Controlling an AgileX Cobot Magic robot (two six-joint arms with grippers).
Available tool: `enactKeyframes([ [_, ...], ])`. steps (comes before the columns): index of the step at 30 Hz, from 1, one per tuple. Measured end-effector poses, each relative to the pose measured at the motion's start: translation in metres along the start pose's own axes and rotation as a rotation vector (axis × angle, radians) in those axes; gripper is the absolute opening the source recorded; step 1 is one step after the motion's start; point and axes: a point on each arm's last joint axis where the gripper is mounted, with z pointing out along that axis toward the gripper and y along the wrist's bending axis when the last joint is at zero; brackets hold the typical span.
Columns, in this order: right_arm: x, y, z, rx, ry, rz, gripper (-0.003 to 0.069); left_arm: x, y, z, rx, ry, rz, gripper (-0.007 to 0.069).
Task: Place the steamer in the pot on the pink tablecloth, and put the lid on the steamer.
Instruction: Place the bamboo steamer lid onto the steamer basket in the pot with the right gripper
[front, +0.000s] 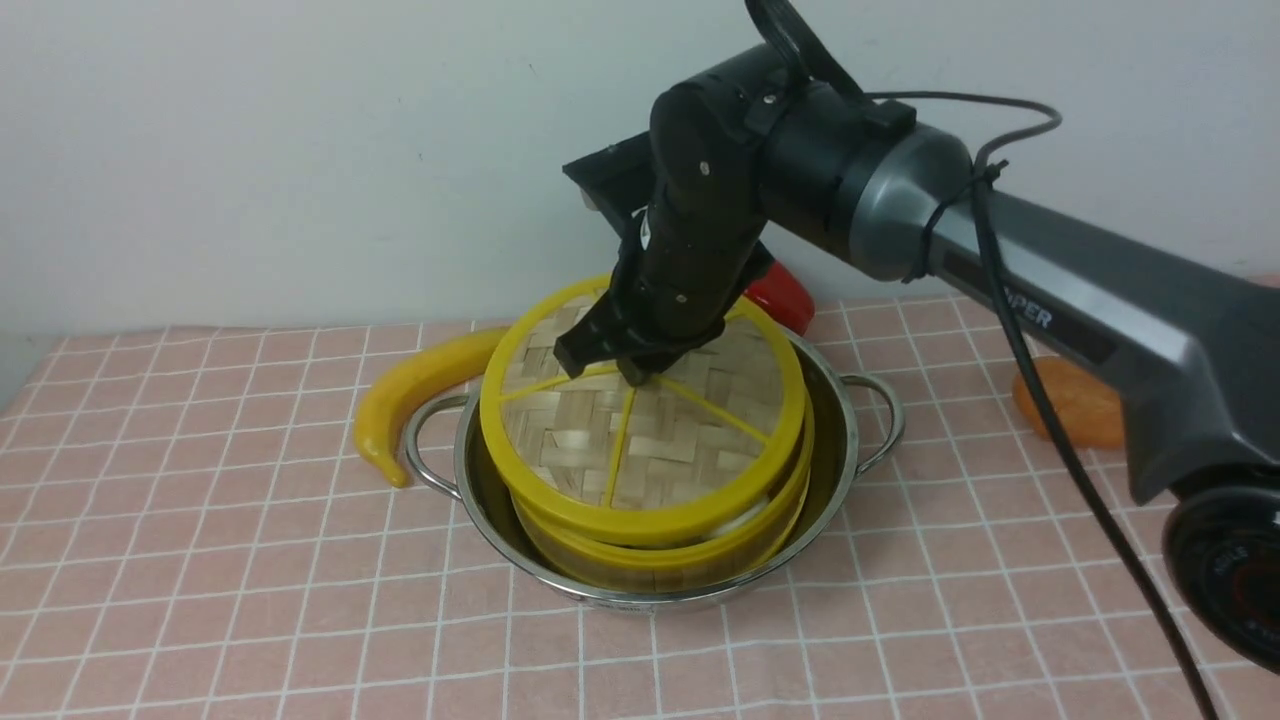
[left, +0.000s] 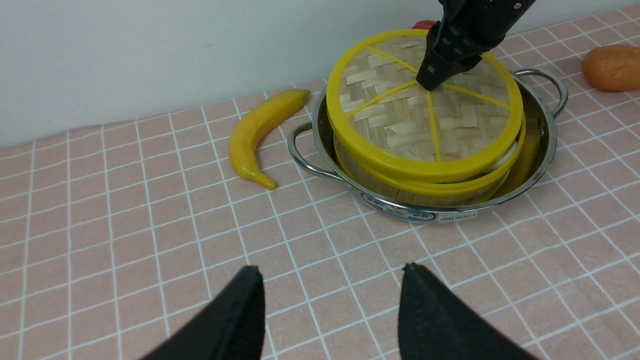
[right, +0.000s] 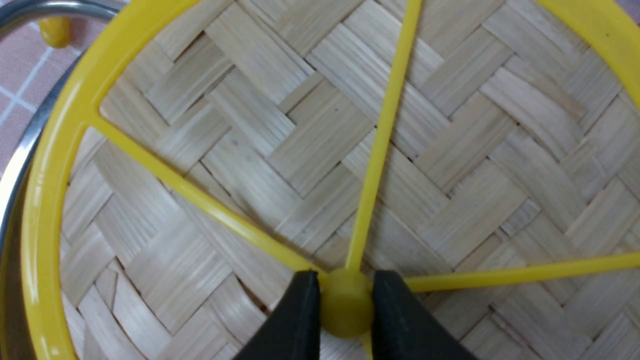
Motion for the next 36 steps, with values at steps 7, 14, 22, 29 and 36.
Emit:
enactKeyframes([
  [7, -0.002, 0.000, -0.004, -0.001, -0.009, 0.000, 0.0146, 0.000, 0.000, 0.000, 0.000, 0.000, 0.000, 0.0347],
  [14, -0.006, 0.002, -0.020, -0.022, -0.030, 0.019, 0.0146, 0.000, 0.000, 0.000, 0.000, 0.000, 0.000, 0.0347],
  [22, -0.009, 0.002, -0.056, -0.036, -0.092, 0.036, 0.0146, 0.000, 0.000, 0.000, 0.000, 0.001, 0.000, 0.0347],
  [29, 0.001, 0.000, -0.069, -0.031, -0.070, 0.037, 0.0146, 0.000, 0.000, 0.000, 0.000, 0.001, 0.000, 0.0347],
  [36, 0.004, 0.000, -0.060, -0.025, -0.046, 0.036, 0.0146, 0.000, 0.000, 0.000, 0.000, 0.001, 0.000, 0.0347],
])
